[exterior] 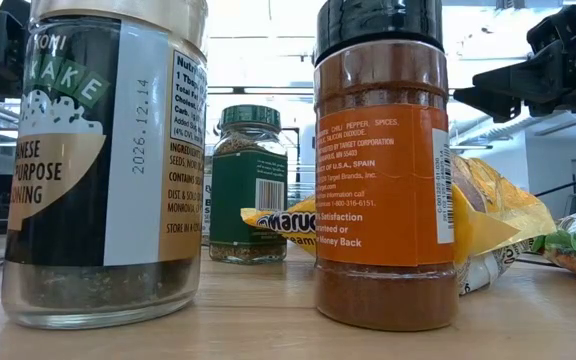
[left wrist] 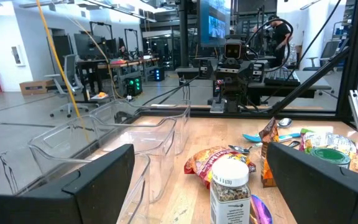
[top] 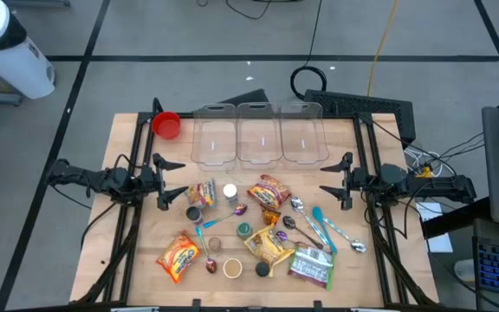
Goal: Pick & Place Food Item
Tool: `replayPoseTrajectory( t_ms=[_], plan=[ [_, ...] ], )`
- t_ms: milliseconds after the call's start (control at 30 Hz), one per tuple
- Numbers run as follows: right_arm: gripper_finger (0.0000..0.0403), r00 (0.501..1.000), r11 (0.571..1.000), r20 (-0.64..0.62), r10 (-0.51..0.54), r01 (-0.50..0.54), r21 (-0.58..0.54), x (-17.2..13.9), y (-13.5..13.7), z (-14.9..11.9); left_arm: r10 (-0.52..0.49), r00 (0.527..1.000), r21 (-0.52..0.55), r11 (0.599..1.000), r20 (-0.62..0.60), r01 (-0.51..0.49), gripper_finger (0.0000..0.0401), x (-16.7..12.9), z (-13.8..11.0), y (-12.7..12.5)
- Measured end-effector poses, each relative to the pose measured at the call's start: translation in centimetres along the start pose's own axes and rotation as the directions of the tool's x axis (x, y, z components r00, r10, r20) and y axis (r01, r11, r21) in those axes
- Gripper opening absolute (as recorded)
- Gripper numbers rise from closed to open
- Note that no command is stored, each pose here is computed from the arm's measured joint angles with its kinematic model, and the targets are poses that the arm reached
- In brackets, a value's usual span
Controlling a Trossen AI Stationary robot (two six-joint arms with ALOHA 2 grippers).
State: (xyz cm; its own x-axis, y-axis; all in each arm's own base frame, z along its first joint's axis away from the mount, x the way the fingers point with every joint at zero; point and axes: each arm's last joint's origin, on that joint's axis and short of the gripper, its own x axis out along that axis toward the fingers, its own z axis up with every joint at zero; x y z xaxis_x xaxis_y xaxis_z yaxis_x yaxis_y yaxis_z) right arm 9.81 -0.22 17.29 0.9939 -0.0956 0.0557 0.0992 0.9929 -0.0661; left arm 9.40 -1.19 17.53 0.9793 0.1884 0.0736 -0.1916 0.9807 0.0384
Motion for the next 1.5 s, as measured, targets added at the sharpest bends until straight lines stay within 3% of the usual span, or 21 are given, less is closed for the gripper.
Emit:
replayPoseTrajectory(
  t_ms=[367,500,633,800,1033,1500],
  plan=[
    [0.0267,1.000,1.000,0.032,-0.002,0.002,0.004,0.0,0.0,0.3,0.000,1.000,0.000,1.000,0.000,0.000,0.0374,0.0,0.0,0.0],
    [0.0267,0.999,0.993,0.033,0.000,-0.004,0.117,0.0,0.0,0.3,0.000,1.000,0.000,1.000,0.000,0.000,0.0374,0.0,0.0,0.0],
    [0.0267,0.997,0.918,0.082,-0.011,-0.022,0.396,0.0,-0.1,0.8,0.000,1.000,0.000,1.000,0.000,0.000,0.0374,0.0,0.0,0.0],
    [0.0267,0.986,0.801,0.165,-0.016,-0.086,0.592,-0.1,-0.1,1.6,0.000,1.000,0.000,1.000,0.000,0.000,0.0374,0.0,0.0,0.0],
    [0.0267,0.979,0.824,0.177,-0.098,-0.020,0.566,-0.1,-0.4,1.8,0.000,1.000,0.000,1.000,0.000,0.000,0.0374,0.0,0.0,0.0],
    [0.0267,0.983,0.837,0.160,-0.088,-0.014,0.546,0.0,-0.3,1.6,0.000,1.000,0.000,1.000,0.000,0.000,0.0374,0.0,0.0,0.0]
  ],
)
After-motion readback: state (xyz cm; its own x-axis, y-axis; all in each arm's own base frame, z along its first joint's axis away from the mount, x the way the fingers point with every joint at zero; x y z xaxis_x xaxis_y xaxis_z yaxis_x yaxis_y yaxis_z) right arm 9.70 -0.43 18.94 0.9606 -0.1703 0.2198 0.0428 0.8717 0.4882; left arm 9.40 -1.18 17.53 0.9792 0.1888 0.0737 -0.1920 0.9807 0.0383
